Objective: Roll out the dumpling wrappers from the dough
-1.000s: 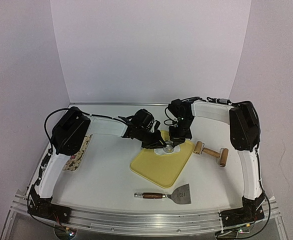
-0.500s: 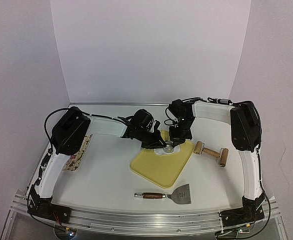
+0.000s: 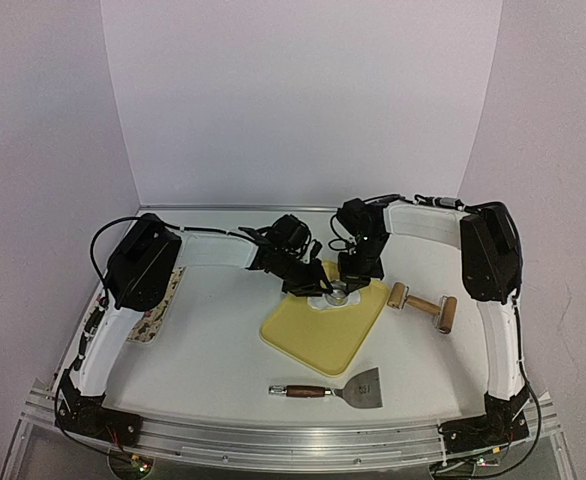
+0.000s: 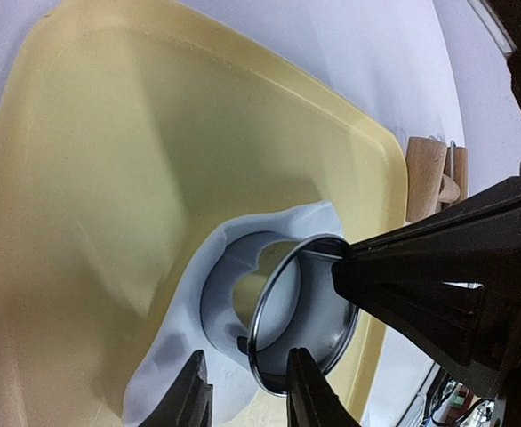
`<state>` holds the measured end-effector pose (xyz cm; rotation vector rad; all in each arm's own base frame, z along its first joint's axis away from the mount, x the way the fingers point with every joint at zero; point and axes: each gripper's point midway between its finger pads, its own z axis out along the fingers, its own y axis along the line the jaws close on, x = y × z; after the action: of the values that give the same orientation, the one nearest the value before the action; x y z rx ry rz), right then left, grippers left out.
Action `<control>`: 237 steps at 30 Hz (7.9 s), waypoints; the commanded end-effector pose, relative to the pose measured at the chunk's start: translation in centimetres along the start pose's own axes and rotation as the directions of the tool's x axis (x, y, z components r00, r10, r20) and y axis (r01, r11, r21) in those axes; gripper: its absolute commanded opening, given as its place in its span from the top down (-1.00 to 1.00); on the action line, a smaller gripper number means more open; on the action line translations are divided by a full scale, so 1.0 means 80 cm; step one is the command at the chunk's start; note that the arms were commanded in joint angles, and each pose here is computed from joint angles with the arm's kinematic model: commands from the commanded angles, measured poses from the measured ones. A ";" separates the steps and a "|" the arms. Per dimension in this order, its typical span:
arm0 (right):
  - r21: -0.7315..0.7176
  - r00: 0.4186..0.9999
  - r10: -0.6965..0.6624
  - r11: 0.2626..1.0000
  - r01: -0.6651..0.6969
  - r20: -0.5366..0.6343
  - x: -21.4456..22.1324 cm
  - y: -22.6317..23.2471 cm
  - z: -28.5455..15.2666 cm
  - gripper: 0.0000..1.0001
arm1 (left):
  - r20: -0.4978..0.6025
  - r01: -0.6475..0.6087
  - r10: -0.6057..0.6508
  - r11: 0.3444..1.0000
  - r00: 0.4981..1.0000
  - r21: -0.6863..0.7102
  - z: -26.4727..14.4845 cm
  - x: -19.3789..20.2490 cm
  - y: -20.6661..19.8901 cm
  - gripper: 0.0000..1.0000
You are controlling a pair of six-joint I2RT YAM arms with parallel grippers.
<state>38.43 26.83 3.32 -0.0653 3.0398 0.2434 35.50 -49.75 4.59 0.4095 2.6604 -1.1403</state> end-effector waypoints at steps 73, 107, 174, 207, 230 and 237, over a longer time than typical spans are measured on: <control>-0.185 0.998 -0.042 0.982 0.035 -0.036 -0.021 0.009 0.001 0.62 | -0.015 -0.001 -0.001 0.983 1.000 -0.185 -0.037 0.011 0.028 0.06; 0.084 0.969 -0.228 0.968 0.236 -0.094 0.001 -0.011 0.024 1.00 | -0.047 0.043 -0.056 0.971 0.997 -0.235 -0.021 0.025 0.053 0.08; 0.222 0.970 -0.156 0.955 0.197 -0.188 0.027 -0.042 0.054 1.00 | 0.260 -0.256 0.210 0.954 0.943 0.158 -0.109 -0.006 -0.172 1.00; 0.103 0.975 -0.155 0.979 0.173 -0.161 0.019 -0.009 0.034 1.00 | 0.146 -0.096 0.114 0.988 0.983 -0.125 -0.117 0.056 -0.022 -0.32; -0.033 0.983 -0.178 0.984 0.176 -0.051 -0.007 0.034 -0.031 0.55 | 0.237 -0.040 0.059 0.996 0.970 -0.082 -0.121 0.021 -0.013 -0.99; 0.000 0.987 -0.158 0.987 0.159 -0.022 -0.010 0.023 -0.054 0.30 | 0.196 -0.088 0.096 0.995 0.976 -0.047 -0.121 0.042 -0.014 -0.99</control>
<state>38.38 28.70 4.17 -0.3417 3.0923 0.2306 31.15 -41.85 7.15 0.3111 2.5690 -0.9443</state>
